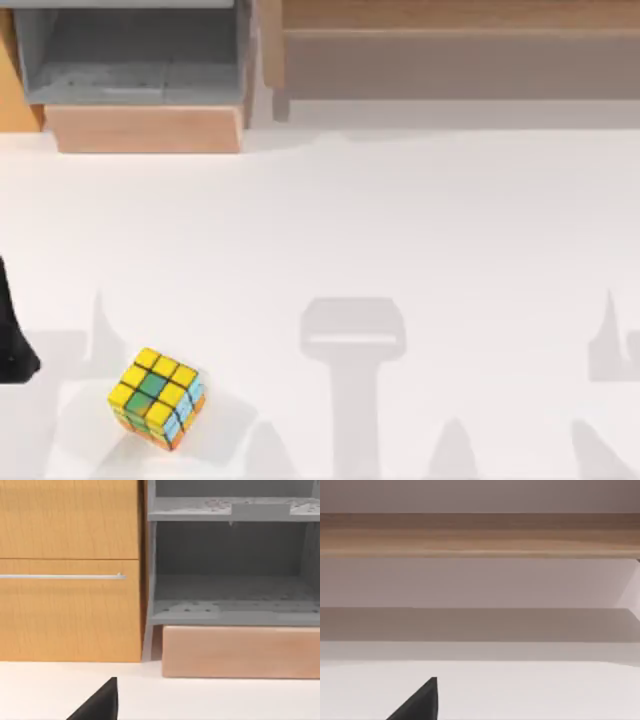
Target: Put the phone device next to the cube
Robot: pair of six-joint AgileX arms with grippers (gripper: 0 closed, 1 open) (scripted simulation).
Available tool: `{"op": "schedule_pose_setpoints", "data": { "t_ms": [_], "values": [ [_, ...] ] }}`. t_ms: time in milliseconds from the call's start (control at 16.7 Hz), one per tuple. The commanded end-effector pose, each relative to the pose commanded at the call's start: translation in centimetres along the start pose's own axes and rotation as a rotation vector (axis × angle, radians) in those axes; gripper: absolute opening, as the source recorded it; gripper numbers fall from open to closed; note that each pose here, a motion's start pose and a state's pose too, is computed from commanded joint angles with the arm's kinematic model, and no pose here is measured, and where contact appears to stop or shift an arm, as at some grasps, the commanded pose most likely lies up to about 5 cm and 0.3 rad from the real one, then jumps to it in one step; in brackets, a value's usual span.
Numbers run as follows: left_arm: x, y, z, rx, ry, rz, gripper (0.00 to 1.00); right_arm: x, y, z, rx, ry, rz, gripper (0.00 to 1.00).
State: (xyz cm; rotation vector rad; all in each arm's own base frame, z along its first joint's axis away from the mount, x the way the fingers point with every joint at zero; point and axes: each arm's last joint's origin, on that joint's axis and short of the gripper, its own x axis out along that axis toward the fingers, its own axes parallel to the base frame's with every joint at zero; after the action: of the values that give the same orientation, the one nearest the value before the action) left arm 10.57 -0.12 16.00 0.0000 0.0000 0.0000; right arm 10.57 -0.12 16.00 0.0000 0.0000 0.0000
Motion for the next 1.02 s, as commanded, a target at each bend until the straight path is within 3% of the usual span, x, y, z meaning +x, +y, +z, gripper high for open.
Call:
{"op": "schedule_pose_setpoints", "data": {
  "t_ms": [300,600,840,1020],
  "values": [
    [0.0,0.0,0.0,0.000,0.000,0.000,1.00,0.0,-0.2,1.2,0.009,0.038,-0.017,1.00],
    [0.0,0.0,0.0,0.000,0.000,0.000,1.00,1.7,-0.9,6.7,0.057,0.230,-0.086,1.00],
    [0.0,0.0,0.0,0.000,0.000,0.000,1.00,6.9,-2.5,10.7,0.133,0.520,-0.173,1.00],
    [0.0,0.0,0.0,0.000,0.000,0.000,1.00,13.0,-4.8,11.1,0.211,0.786,-0.252,1.00]
  ]
}}
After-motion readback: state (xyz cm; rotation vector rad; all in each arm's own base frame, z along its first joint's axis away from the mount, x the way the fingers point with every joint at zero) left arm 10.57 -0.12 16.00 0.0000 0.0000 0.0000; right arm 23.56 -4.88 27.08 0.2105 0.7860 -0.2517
